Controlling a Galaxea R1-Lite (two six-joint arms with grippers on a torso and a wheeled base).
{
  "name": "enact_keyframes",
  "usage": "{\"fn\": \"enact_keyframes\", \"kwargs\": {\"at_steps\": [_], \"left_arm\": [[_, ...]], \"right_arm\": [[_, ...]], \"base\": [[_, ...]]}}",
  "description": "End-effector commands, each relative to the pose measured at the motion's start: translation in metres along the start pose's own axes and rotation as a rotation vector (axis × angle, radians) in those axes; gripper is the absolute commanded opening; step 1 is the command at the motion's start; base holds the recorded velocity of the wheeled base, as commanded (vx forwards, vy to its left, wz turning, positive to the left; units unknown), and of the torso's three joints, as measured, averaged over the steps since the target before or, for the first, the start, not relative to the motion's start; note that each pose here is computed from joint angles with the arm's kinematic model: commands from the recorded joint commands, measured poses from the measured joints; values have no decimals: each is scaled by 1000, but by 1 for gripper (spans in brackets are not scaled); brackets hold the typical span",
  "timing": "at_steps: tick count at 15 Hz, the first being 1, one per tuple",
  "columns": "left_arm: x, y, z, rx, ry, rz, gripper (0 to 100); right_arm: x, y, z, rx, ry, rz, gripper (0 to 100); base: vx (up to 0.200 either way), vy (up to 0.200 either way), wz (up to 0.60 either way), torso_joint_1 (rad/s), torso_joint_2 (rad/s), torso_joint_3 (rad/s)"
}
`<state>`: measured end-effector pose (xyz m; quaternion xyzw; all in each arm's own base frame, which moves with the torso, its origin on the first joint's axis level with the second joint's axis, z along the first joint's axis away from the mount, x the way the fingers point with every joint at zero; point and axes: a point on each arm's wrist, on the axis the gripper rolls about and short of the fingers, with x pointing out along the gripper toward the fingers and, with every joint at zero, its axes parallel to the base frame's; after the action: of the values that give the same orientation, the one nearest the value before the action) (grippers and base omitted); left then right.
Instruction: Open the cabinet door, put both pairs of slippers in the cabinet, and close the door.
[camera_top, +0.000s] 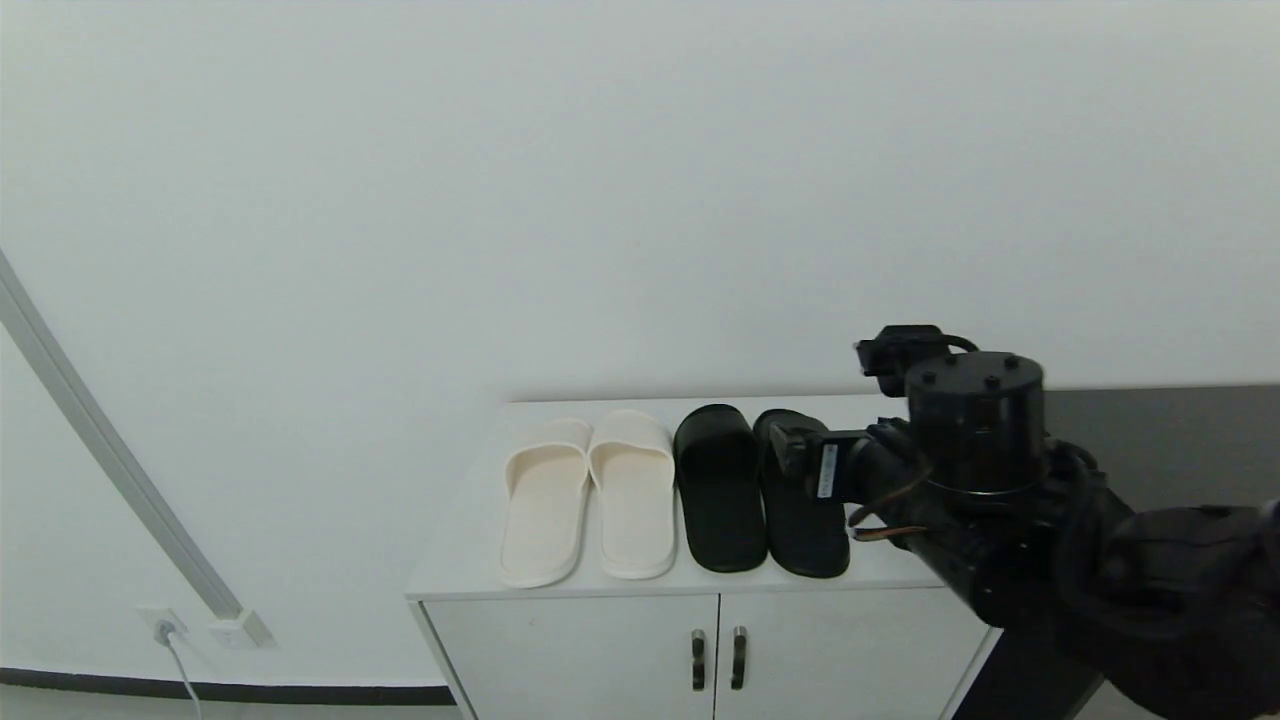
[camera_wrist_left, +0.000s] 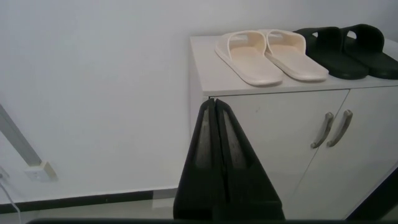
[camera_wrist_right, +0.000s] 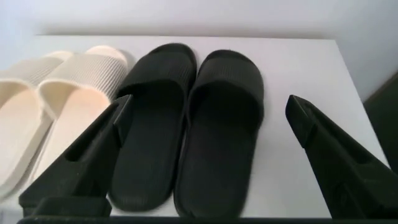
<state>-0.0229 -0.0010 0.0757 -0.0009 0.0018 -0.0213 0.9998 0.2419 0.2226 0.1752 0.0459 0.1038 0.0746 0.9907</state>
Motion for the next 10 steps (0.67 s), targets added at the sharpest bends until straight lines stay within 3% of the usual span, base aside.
{"fn": "enact_keyframes", "kwargs": {"at_steps": [1,7,10], "left_arm": [[0,0,0,0,-1,1,0],[0,0,0,0,-1,1,0],[0,0,0,0,-1,1,0]], "right_arm": [[35,22,-24,-32,20,-76,100],[69,36,-57,-48,61,-93,100],[87,31,-68,-41,76,-77,100]], "base": [[0,0,0,0,0,0],[0,0,0,0,0,0],[0,0,0,0,0,0]]}}
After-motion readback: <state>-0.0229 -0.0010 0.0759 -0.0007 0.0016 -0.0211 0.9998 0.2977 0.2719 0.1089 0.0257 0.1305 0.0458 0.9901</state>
